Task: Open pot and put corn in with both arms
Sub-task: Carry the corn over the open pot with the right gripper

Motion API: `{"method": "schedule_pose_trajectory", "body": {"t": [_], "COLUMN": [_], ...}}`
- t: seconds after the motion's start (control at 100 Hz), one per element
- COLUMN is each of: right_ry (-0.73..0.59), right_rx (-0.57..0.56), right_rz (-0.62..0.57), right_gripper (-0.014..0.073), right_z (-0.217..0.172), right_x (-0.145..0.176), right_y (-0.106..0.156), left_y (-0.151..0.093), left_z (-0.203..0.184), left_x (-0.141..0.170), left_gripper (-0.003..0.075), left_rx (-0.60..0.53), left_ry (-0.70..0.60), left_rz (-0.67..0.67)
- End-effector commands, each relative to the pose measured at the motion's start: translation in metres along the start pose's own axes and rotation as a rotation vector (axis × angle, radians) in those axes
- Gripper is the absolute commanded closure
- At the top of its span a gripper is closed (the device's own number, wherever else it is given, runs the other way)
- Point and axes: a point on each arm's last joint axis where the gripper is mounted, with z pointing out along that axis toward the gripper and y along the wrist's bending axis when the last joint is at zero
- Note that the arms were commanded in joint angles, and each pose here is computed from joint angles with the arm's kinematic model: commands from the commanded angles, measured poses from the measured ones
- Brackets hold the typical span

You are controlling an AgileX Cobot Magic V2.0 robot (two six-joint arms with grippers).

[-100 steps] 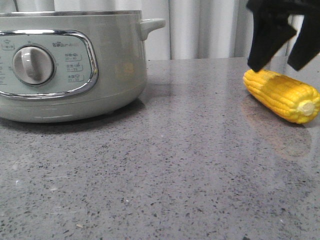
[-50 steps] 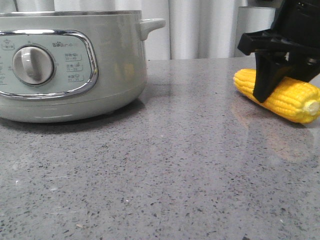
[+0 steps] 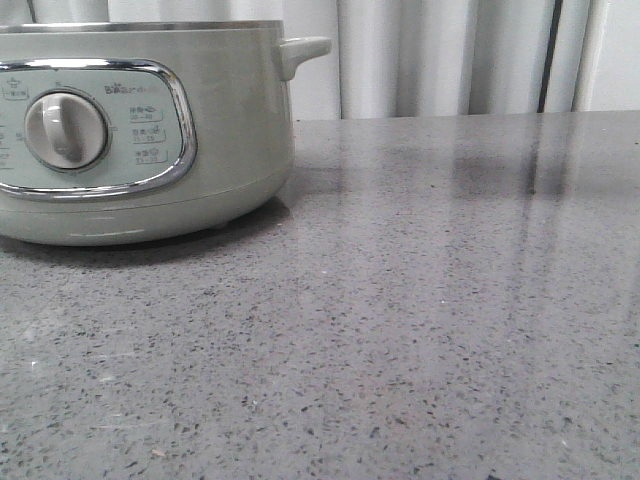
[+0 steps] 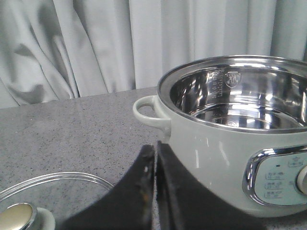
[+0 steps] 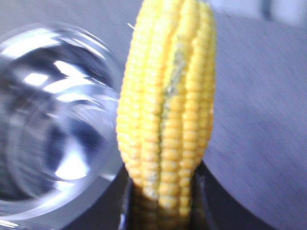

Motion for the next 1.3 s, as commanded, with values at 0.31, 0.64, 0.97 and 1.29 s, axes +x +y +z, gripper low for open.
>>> {"method": "schedule_pose_trajectory", "body": {"t": [0.31, 0.64, 0.97, 1.29], "right_ry": [-0.246, -0.173, -0.175, -0.293], "right_rx": [-0.227, -0.228, -0.221, -0.167], "right_rz": [-0.121, -0.117, -0.116, -0.246], "right_gripper": [0.0664, 0.0442, 0.0020, 0.0432], "right_z": [0.038, 0.097, 0.083, -0.027], "right_x": [-0.027, -0.006, -0.011, -0.033], "right_y": [0.104, 0.113, 0.106, 0.102], "left_y": [-0.003, -0.008, -0.007, -0.008], "left_z": [-0.003, -0.003, -0.008, -0.020], "left_x": [-0.018, -0.012, -0.029, -0.049], "left_gripper": [0.0741, 0.0741, 0.0741, 0.0741], "left_rx": [0.048, 0.095, 0.102, 0.119], "left_ry": [-0.107, -0.036, -0.112, -0.203], "left_rz": [-0.181, -0.237, -0.277, -0.159]}}
